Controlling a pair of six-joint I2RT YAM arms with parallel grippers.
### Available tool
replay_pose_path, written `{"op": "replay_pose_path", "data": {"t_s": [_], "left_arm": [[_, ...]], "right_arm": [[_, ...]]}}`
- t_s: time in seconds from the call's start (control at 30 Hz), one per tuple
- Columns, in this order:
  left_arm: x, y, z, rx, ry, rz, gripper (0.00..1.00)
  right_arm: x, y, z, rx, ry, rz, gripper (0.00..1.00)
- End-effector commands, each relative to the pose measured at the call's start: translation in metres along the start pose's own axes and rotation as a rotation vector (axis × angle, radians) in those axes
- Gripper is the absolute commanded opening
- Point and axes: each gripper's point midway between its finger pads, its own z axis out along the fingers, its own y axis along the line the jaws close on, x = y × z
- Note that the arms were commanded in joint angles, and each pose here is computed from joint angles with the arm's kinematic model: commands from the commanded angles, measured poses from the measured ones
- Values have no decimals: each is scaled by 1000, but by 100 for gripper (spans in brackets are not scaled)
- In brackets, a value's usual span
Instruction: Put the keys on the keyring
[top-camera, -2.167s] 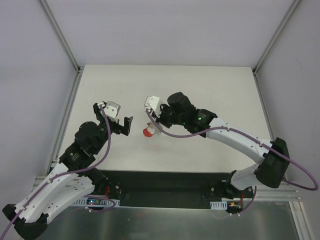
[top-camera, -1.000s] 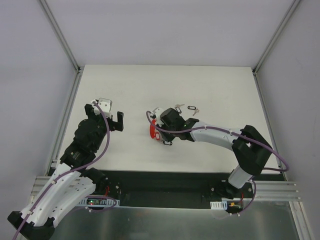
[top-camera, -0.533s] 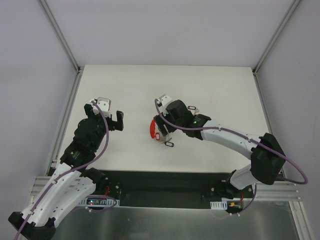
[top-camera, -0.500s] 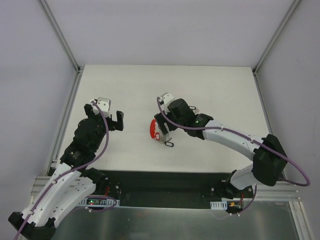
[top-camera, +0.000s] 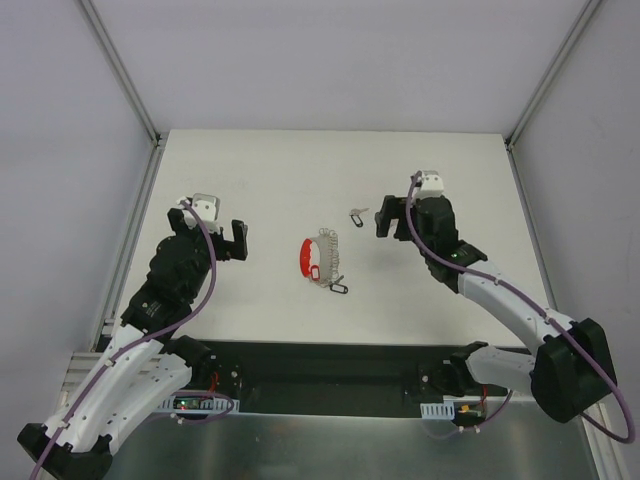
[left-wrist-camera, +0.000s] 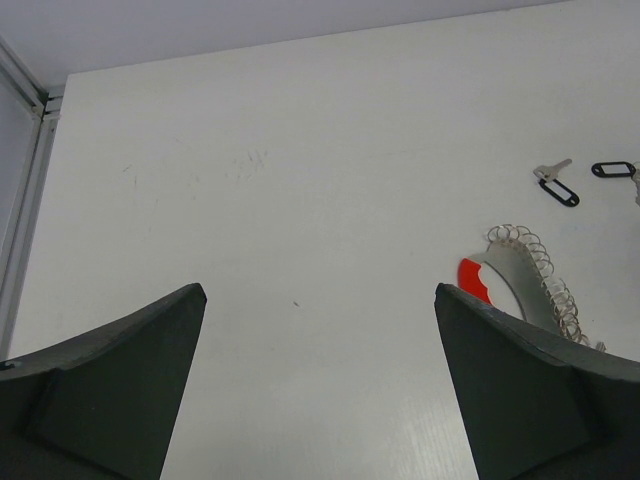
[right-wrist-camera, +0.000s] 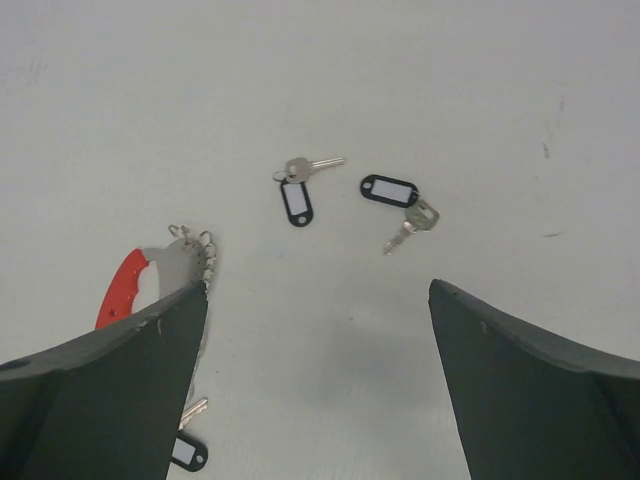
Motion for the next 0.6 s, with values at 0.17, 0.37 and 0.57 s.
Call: {"op": "replay_pose_path", "data": {"t_s": [0.17,0.37,0.57], "left_arm": [[-5,1,1,2,-6,-20,99],[-2,1,3,3,5,-16,99],[0,-1,4,11,15,-14,99]], "right_arm": [[-51,-32,-4,1,-228,212,96],[-67,-58,7,-30,-260,318,96],[-76,-87,12,2,-238,323,96]]}}
